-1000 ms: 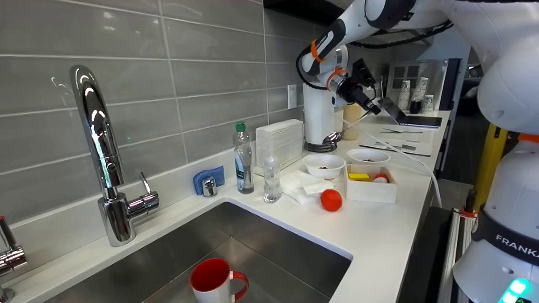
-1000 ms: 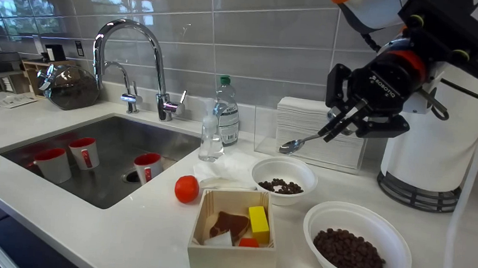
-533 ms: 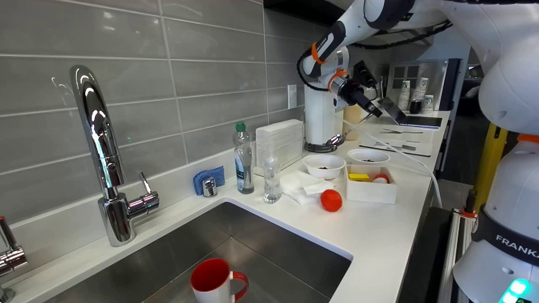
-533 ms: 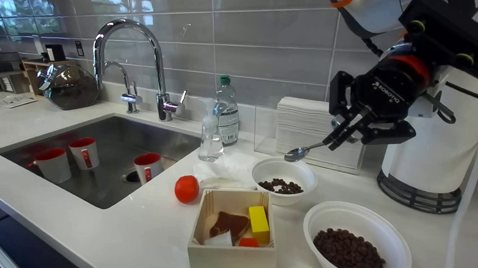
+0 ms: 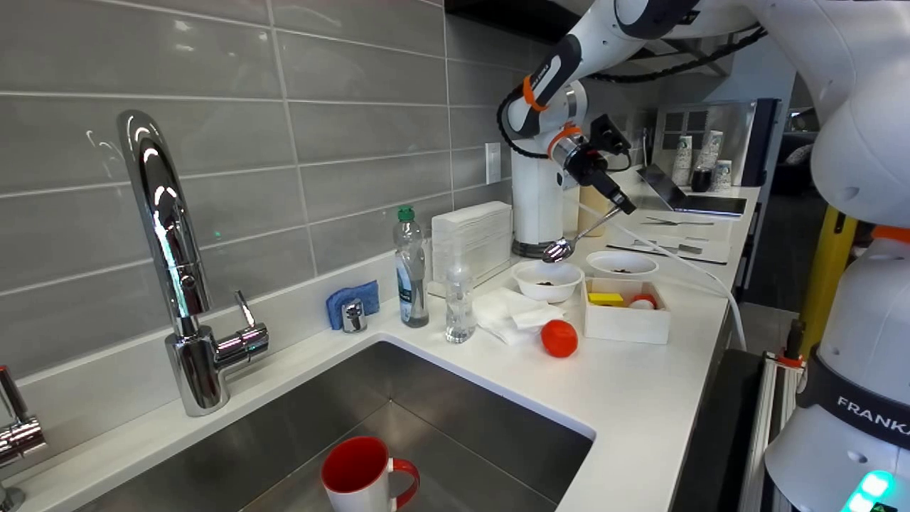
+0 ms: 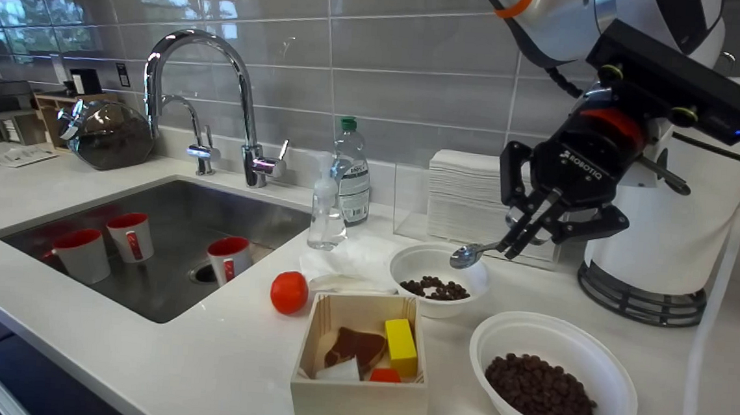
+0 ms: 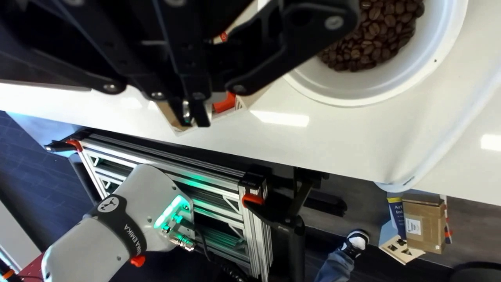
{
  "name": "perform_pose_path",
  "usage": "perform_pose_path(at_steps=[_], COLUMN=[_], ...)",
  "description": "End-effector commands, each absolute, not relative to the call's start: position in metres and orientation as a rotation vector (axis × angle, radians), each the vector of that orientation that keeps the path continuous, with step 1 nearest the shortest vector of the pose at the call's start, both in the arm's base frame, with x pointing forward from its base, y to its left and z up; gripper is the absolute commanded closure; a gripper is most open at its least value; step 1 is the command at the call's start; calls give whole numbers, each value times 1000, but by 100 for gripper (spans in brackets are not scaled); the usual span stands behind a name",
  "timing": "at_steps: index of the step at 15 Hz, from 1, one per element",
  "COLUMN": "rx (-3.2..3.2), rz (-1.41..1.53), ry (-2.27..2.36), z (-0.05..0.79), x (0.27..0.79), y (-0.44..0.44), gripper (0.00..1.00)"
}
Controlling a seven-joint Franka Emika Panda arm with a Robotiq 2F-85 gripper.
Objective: Use the spoon to move some of the brown objects to the other bowl
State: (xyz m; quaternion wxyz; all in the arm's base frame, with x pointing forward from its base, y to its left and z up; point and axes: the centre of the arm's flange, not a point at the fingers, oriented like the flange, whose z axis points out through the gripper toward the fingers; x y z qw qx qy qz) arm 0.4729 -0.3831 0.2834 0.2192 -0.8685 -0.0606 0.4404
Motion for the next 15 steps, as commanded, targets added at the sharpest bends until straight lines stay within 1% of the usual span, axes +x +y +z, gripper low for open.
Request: perform_pose_path(at_steps=[1, 6, 15], rx=[-2424, -2476, -2470], rz=[1215, 1169, 1184], ry=[-146, -137, -139], z=[259, 248, 220], x=[459, 452, 440], y=[-359, -350, -337], gripper=[99, 99, 99])
